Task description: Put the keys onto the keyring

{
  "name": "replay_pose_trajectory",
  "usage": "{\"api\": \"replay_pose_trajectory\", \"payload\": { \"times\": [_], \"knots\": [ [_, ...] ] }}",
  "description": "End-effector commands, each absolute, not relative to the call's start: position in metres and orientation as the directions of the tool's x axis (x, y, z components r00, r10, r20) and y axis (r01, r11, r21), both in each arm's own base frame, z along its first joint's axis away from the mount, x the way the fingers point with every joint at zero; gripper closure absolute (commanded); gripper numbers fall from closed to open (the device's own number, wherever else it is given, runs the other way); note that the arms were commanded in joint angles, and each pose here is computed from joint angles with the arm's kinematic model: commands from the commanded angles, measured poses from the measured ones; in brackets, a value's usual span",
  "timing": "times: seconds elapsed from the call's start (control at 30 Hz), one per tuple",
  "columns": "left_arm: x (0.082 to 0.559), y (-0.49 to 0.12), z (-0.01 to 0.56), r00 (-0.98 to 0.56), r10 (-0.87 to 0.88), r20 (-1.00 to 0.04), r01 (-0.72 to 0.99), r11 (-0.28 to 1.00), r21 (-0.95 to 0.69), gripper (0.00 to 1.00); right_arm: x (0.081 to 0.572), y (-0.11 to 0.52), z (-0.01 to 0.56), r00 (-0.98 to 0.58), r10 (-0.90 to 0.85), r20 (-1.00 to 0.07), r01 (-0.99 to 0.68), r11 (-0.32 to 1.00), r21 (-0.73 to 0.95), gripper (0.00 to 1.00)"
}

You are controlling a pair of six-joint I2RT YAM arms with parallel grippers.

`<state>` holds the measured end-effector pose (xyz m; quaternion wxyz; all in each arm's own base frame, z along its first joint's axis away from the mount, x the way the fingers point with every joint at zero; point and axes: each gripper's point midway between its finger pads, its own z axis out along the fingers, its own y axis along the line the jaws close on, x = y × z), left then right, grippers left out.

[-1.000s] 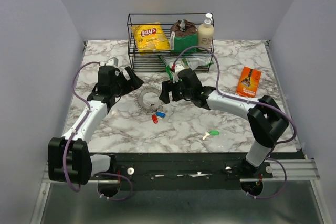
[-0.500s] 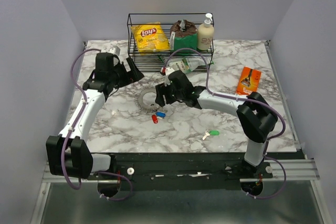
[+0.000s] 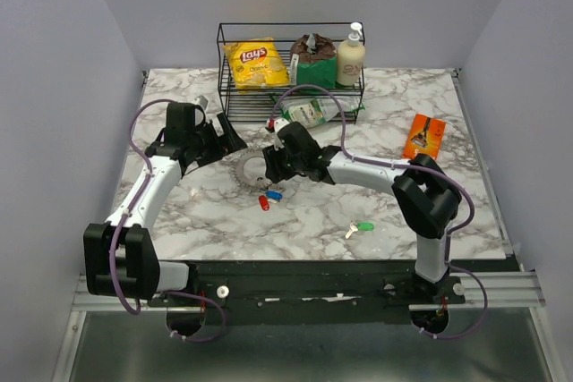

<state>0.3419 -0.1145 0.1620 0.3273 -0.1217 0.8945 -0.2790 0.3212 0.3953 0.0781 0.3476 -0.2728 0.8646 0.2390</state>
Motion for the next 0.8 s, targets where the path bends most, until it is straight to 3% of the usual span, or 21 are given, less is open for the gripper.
{"api": "replay_pose_trajectory", "payload": {
  "times": [0.0, 0.3, 0.77],
  "knots": [
    [0.346, -0.118, 0.171, -0.738, -0.428, -0.521, -0.009, 0.779, -0.627, 0.01, 0.324, 0.39, 0.058, -0.628, -0.355, -0.693, -0.612, 0.775, 0.157, 0.48],
    [0.346, -0.123, 0.159, -0.76, -0.437, -0.481, -0.018, 0.755, -0.656, 0.01, 0.323, 0.392, 0.045, -0.631, -0.377, -0.678, -0.618, 0.773, 0.146, 0.53],
    [0.349, -0.11, 0.161, -0.738, -0.442, -0.511, -0.056, 0.794, -0.606, 0.01, 0.325, 0.397, 0.019, -0.65, -0.406, -0.643, -0.613, 0.78, 0.128, 0.57]
  ]
}}
